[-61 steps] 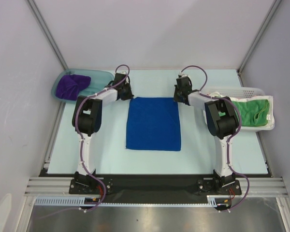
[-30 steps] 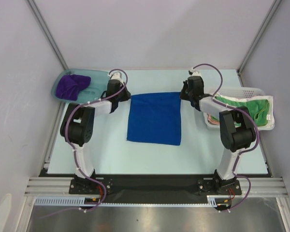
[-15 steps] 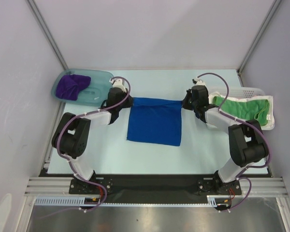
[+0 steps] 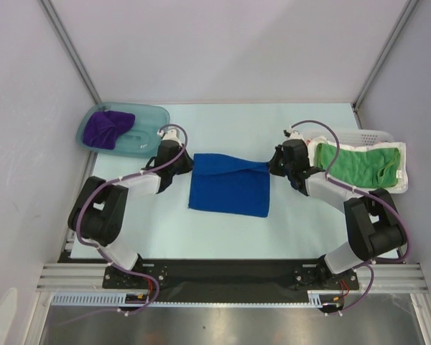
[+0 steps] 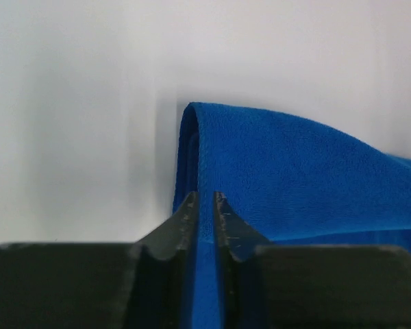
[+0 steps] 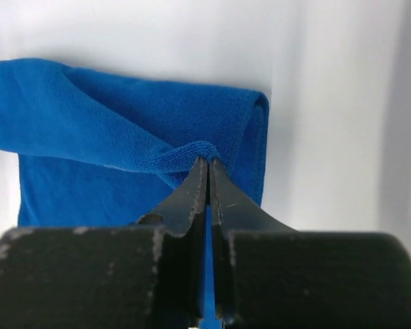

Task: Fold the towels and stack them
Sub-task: Fold the towel

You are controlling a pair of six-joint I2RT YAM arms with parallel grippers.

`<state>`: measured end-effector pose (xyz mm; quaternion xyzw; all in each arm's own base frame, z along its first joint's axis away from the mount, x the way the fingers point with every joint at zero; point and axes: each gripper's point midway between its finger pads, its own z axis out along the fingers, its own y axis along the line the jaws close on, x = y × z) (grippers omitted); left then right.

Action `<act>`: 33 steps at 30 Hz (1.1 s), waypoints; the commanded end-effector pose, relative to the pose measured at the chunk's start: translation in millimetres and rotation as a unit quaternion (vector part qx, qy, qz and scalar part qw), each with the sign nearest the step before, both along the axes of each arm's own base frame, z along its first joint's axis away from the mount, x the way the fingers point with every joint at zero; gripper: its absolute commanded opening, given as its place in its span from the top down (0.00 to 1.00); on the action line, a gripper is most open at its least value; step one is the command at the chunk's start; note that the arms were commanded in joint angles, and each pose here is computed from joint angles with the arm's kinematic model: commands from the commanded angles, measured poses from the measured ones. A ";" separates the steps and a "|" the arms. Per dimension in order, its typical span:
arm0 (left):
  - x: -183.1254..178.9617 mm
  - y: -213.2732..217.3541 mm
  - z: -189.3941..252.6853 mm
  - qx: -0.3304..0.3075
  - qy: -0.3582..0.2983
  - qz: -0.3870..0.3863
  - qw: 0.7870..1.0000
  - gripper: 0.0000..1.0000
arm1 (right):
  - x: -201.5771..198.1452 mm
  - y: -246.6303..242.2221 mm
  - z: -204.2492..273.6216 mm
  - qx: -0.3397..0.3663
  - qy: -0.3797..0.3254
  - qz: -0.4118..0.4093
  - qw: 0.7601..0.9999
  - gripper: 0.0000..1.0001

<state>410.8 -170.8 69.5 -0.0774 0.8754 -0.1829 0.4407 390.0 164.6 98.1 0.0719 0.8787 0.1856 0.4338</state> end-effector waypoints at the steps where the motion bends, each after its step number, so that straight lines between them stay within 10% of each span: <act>1: -13.2 0.2 9.8 -0.032 0.007 0.016 0.999 0.74 | -4.9 2.3 7.6 0.012 -0.018 -0.003 1.000 1.00; 33: -35.6 -23.2 -19.9 -0.091 0.128 0.076 0.985 0.68 | -9.5 5.8 -6.3 0.011 -0.012 -0.001 1.000 1.00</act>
